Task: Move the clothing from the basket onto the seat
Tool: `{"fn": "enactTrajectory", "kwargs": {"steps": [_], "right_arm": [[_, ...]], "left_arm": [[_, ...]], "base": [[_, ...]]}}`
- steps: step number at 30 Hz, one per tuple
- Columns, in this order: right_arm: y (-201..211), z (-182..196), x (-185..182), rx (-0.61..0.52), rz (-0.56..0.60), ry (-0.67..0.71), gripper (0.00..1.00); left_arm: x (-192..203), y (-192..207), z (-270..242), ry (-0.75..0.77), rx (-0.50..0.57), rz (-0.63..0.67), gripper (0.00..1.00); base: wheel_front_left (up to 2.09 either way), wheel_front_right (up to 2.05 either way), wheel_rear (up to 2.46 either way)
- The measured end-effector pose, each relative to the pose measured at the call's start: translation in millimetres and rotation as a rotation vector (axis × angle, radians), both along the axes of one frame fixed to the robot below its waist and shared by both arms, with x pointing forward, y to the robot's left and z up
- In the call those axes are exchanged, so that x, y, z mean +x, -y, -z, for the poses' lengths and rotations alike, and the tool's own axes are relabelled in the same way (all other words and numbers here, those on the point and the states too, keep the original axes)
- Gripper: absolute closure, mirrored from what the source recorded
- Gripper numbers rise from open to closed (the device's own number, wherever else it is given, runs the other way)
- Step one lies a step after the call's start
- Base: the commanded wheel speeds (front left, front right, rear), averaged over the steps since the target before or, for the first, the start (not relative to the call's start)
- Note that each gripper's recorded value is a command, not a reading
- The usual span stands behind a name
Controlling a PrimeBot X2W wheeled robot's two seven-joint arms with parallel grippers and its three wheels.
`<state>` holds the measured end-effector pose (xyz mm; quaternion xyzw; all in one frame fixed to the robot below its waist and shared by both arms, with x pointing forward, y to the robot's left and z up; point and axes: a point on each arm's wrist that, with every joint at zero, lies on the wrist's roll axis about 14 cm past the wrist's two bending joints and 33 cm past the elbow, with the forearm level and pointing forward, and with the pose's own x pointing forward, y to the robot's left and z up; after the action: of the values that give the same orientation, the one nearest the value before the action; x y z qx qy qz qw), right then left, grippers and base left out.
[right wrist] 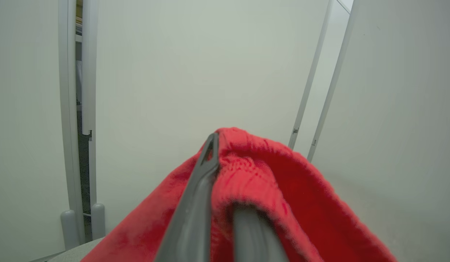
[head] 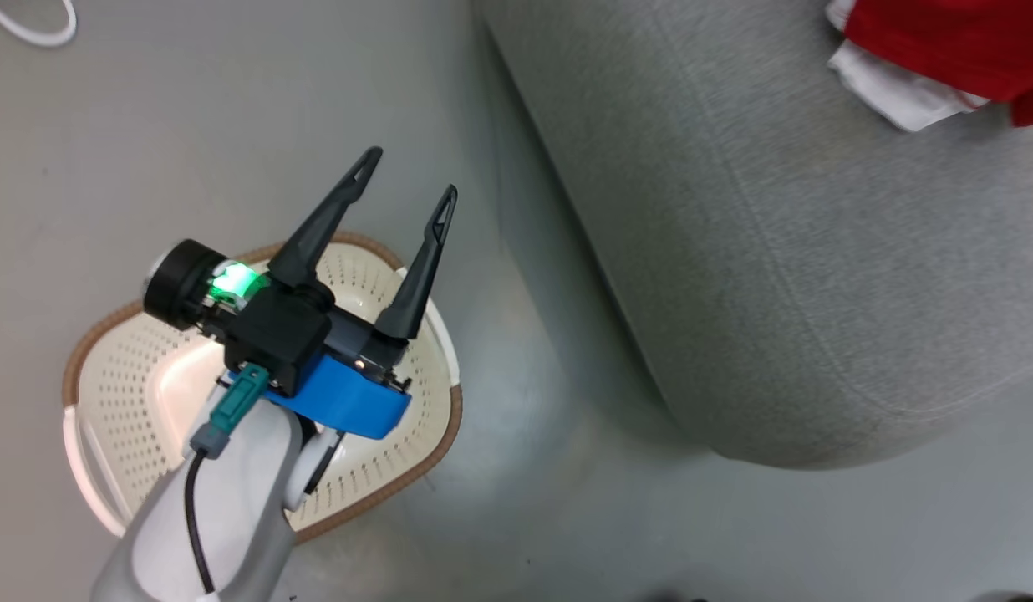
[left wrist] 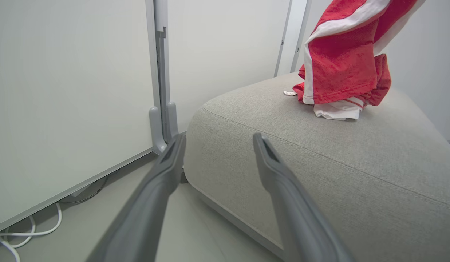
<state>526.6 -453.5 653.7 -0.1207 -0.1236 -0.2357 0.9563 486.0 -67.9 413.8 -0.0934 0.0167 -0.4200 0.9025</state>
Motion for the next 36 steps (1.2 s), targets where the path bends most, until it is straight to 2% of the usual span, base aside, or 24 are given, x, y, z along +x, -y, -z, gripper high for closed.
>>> {"fn": "enactTrajectory", "kwargs": {"steps": [7,14,18,25,26,27,29,36], "right_arm": [[10.6,96.5,27.6,0.088,0.053,-0.142,1.0],[12.1,191.7,29.4,0.155,0.092,-0.318,1.0],[12.8,212.3,27.4,0.171,0.105,-0.358,1.0],[13.2,212.3,25.3,0.165,0.108,-0.365,1.0],[13.0,212.1,24.6,0.164,0.108,-0.368,0.87],[12.9,212.0,24.1,0.164,0.108,-0.37,0.62],[12.2,211.2,23.7,0.16,0.106,-0.373,0.0],[9.9,203.0,20.8,0.16,0.101,-0.365,0.0]], "left_arm": [[14.4,-20.0,39.6,-0.021,0.027,-0.025,0.0],[21.0,-25.9,67.7,-0.05,0.027,-0.034,0.0],[18.9,-26.8,74.8,-0.065,0.03,-0.034,0.0],[19.1,-26.9,72.1,-0.065,0.032,-0.038,0.0],[19.0,-26.8,71.4,-0.064,0.033,-0.038,0.0],[18.9,-26.7,70.6,-0.063,0.033,-0.038,0.0],[17.9,-26.1,68.8,-0.063,0.034,-0.036,0.0],[18.4,-27.5,59.7,-0.052,0.039,-0.043,0.0]], "base": [[0.0,0.0,0.0],[0.0,0.0,0.0],[0.0,0.0,0.0],[0.0,0.0,0.0],[0.0,0.0,0.0],[0.0,0.0,0.0],[0.0,0.0,0.0],[0.0,0.0,0.0]]}}
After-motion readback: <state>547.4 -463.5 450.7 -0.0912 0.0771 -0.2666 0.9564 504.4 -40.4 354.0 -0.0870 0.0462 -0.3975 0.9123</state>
